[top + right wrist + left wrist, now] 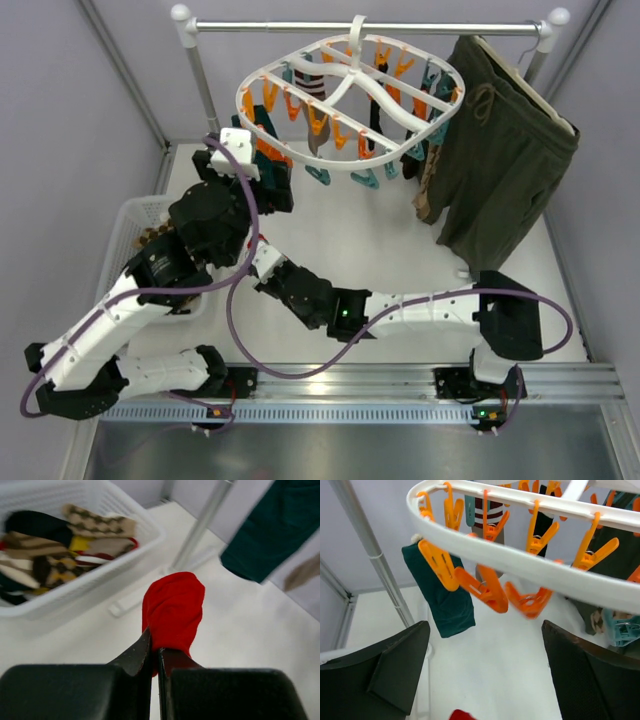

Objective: Remove the socks clipped to the hanger

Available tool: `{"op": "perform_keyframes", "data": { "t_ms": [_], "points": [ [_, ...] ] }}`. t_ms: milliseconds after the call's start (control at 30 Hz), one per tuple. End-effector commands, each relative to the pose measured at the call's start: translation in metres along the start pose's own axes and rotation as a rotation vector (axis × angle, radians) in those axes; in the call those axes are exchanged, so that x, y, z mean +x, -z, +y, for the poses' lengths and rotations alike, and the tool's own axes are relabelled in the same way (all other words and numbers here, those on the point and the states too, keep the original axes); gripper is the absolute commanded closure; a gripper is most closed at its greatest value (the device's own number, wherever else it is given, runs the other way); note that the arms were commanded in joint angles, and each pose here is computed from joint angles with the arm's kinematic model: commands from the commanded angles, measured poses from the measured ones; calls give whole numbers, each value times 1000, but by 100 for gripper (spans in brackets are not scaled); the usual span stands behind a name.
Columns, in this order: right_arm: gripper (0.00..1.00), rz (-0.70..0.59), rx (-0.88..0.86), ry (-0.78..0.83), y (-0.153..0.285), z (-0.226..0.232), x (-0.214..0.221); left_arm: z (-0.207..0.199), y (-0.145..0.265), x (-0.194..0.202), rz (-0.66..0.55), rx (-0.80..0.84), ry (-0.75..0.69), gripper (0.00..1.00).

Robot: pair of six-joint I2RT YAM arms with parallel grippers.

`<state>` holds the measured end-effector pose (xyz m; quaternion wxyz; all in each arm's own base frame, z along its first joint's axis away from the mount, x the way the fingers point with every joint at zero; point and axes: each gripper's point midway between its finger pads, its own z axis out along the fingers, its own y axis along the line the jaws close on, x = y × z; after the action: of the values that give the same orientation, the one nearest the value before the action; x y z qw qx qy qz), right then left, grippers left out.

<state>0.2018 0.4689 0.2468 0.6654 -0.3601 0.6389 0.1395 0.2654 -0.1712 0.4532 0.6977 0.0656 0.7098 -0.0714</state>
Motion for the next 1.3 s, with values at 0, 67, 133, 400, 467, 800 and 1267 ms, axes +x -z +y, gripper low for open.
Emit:
{"op": "perform_keyframes", "data": {
  "t_ms": [0,67,133,400,467,800,1267],
  "points": [
    [100,-150,-253,-184,5,12,-58,23,20,-19,-72,-32,123,2],
    [100,-176,-320,-207,-1,10,-70,52,36,-19,-97,-119,169,2],
    [100,-188,-436,-222,-5,25,-74,79,55,-25,-136,-171,235,2],
    [100,-167,-543,-215,-76,64,-90,158,104,-11,-189,-417,339,2],
    [100,-194,-545,-224,-90,66,-112,164,109,-12,-194,-426,342,2],
    [97,-154,-577,-202,-166,122,-72,167,116,-13,-204,-396,353,2],
    [5,-101,-638,-151,-137,117,-61,148,115,-6,-163,-240,313,2]
  ]
}}
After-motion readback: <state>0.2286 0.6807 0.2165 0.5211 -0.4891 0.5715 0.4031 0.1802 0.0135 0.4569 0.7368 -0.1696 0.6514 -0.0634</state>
